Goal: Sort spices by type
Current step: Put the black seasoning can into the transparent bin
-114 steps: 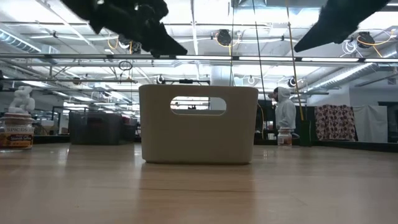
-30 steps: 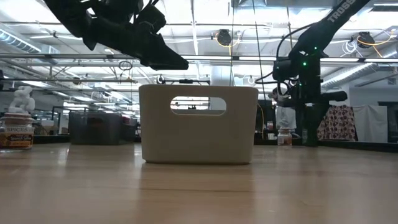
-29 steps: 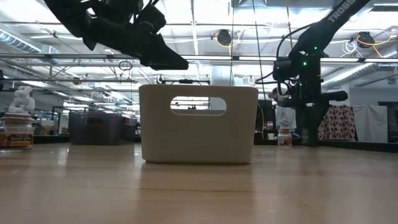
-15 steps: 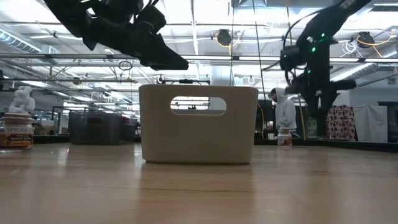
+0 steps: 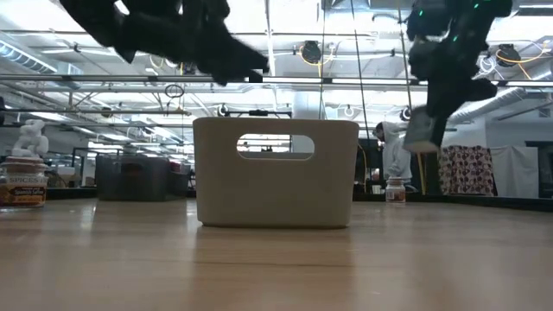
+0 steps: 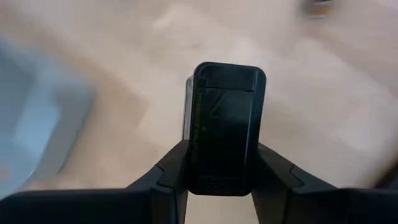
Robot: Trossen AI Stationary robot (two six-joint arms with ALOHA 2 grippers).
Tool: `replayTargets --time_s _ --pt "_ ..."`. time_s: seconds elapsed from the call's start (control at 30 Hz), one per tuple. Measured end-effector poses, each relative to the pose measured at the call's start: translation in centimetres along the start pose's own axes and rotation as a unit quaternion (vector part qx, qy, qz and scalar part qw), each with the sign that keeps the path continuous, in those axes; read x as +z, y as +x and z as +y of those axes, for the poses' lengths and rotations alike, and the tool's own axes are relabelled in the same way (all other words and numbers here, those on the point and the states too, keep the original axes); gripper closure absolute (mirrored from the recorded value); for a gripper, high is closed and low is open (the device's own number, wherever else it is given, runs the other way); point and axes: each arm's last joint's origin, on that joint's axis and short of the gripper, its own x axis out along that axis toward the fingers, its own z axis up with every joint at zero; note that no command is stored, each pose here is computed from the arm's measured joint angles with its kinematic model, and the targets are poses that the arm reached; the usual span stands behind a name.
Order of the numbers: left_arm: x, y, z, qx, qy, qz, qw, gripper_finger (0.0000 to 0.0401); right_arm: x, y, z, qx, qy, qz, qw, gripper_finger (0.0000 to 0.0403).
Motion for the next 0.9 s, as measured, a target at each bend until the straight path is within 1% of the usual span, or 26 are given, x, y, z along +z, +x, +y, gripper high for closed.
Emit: replayTargets --time_s 0.1,0.17,0.3,0.37,0.47,0.53,0.63,0.8,0.9 --pt "1.4 0.3 -0.5 -0.010 -0.019 -0.021 1.000 0.0225 -1.1 -0.3 1.4 0.049 -0.057 0.021 0.997 0.0293" --pt "2.3 0.8 -0.6 -0.016 -0.032 -0.022 0.999 0.0225 -1.7 -0.2 2.4 0.069 -0.088 0.031 0.993 0.0292" --pt "3.2 2.7 -0.4 -0.022 -0.054 0.008 0.998 0.0225 -2.3 0.3 4.8 0.106 -0.151 0.022 0.983 0.0293" --pt "3.2 4.0 -0.4 -0.044 -0.060 0.038 0.997 0.0225 -2.6 0.8 6.2 0.128 -0.183 0.019 0.975 0.0293" --pt "3.5 6.1 -0.4 -0.068 -0.051 0.054 0.995 0.0225 -3.3 1.6 8.1 0.152 -0.226 0.020 0.962 0.0291" --pt "3.8 7.3 -0.2 -0.072 -0.047 0.058 0.995 0.0225 -3.8 2.2 9.3 0.163 -0.253 0.026 0.953 0.0290" --pt "3.6 8.6 -0.1 -0.073 -0.049 0.071 0.994 0.0225 -4.7 3.2 10.9 0.175 -0.287 0.036 0.941 0.0290" --pt "2.5 10.1 -0.1 -0.072 -0.075 0.087 0.991 0.0225 -6.1 4.8 13.1 0.191 -0.340 0.048 0.920 0.0291" --pt "1.9 10.5 -0.2 -0.087 -0.079 0.094 0.989 0.0225 -6.6 5.6 13.9 0.195 -0.360 0.050 0.911 0.0290"
